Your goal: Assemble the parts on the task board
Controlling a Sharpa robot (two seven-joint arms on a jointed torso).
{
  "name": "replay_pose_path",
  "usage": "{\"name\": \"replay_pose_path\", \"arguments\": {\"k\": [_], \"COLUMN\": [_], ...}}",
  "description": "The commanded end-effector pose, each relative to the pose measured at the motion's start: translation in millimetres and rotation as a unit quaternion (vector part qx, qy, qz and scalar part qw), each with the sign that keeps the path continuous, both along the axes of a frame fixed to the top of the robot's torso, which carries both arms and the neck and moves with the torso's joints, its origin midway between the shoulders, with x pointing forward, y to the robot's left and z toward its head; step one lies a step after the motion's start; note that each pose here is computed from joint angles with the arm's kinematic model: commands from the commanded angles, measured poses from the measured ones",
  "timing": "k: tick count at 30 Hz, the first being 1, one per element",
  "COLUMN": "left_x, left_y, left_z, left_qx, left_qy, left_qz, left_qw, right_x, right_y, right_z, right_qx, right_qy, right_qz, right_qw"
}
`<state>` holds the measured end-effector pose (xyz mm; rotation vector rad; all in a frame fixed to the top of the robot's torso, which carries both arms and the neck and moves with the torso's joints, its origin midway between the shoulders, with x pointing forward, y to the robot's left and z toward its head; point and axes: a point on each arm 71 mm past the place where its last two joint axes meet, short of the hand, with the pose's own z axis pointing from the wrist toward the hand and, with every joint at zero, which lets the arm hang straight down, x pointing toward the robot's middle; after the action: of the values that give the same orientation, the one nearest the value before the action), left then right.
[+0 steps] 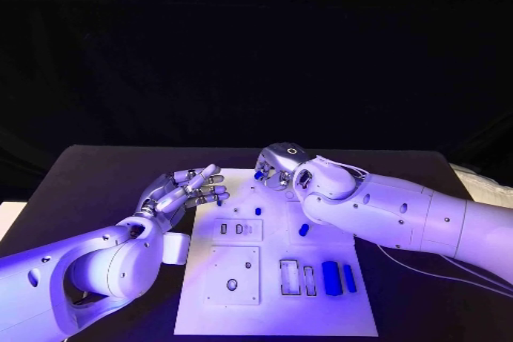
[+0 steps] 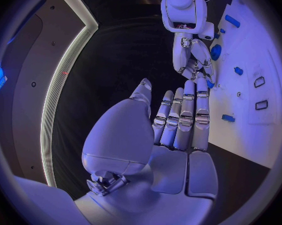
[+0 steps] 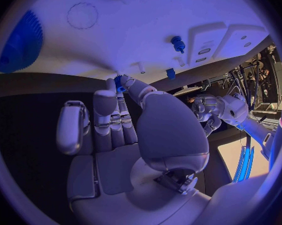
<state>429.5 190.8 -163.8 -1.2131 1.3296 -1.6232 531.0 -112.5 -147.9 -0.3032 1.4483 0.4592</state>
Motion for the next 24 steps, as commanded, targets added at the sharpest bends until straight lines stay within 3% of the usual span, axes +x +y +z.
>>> {"name": "replay_pose_path", "arguments": {"k": [1,24], "left_x": [0.0,1.6], "left_y": [-2.5,-4.8], "left_z": [2.6,4.8], "left_qx": [-0.006,-0.006], "left_qy": [-0.005,-0.003], "left_qz": [-0.008,-0.014], "left_qw": [1.000,1.000], "right_x": [2.0,6.3], "right_y": [-1.1,2.5], "right_z": [-4.4,-1.9], "right_qx": [-0.026,-0.019], "right_qy": [0.017,0.019], "right_qz": [-0.013,-0.016], "right_qw": [0.999,1.000]}}
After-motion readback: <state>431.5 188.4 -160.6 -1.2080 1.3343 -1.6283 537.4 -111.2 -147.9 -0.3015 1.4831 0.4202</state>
